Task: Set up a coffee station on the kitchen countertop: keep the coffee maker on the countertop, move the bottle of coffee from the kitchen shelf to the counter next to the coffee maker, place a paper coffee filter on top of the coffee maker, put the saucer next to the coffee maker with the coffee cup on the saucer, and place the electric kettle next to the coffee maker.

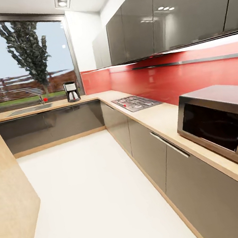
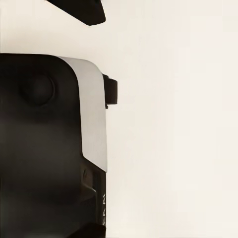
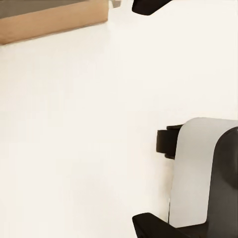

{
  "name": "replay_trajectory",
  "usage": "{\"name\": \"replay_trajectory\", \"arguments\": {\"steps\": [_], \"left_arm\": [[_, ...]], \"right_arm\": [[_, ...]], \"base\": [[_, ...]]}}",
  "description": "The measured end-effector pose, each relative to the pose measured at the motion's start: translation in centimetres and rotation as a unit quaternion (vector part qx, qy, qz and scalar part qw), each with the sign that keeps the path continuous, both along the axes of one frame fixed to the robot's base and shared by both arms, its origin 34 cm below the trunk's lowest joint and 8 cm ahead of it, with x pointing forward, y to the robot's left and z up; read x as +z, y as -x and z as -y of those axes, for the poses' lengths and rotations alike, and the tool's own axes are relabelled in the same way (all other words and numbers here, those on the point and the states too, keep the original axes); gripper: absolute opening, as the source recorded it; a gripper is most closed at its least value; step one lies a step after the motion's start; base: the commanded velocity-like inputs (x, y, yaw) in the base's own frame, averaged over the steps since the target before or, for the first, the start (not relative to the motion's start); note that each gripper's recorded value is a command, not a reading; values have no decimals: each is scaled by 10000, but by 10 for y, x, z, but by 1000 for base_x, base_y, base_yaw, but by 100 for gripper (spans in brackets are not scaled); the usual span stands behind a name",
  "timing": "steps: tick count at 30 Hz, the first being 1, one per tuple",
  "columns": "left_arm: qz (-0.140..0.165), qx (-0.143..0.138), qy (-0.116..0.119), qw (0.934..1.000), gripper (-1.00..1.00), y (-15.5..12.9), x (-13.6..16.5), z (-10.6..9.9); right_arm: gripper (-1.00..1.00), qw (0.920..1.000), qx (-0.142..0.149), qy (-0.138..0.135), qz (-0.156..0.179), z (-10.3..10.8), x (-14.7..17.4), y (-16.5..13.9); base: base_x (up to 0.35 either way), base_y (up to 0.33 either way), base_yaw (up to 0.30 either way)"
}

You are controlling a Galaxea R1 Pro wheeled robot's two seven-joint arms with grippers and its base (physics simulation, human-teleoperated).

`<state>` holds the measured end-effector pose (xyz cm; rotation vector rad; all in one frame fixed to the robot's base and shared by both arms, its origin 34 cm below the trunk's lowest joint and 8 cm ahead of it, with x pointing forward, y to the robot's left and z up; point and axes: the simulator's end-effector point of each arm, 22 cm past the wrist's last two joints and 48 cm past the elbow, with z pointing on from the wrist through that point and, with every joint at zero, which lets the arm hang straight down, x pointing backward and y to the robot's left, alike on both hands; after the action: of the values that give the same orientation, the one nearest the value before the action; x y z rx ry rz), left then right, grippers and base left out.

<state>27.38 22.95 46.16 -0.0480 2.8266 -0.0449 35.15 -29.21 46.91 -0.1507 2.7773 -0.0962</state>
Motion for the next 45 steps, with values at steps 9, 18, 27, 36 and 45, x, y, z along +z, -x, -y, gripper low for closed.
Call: {"name": "replay_trajectory", "arguments": {"steps": [9,18,27,36,45], "left_arm": [[5,3,-5,10000,100,-1,0,0],[5,11,-9,10000,100,-1,0,-1],[5,12,-9,10000,100,-1,0,-1],[5,19,-10,10000,100,0,0,-1],[5,18,-10,10000,100,-1,0,-1]], "right_arm": [[100,10000,4,-2,-6,0,0,0],[100,10000,42,9,-10,0,0,0],[100,9999,160,56,-9,0,0,0],[100,9998,169,54,-9,-1,0,0],[100,9998,168,55,-16,0,0,0]], "base": [[311,7,222],[325,0,24],[327,0,186],[327,0,259],[327,0,84]]}}
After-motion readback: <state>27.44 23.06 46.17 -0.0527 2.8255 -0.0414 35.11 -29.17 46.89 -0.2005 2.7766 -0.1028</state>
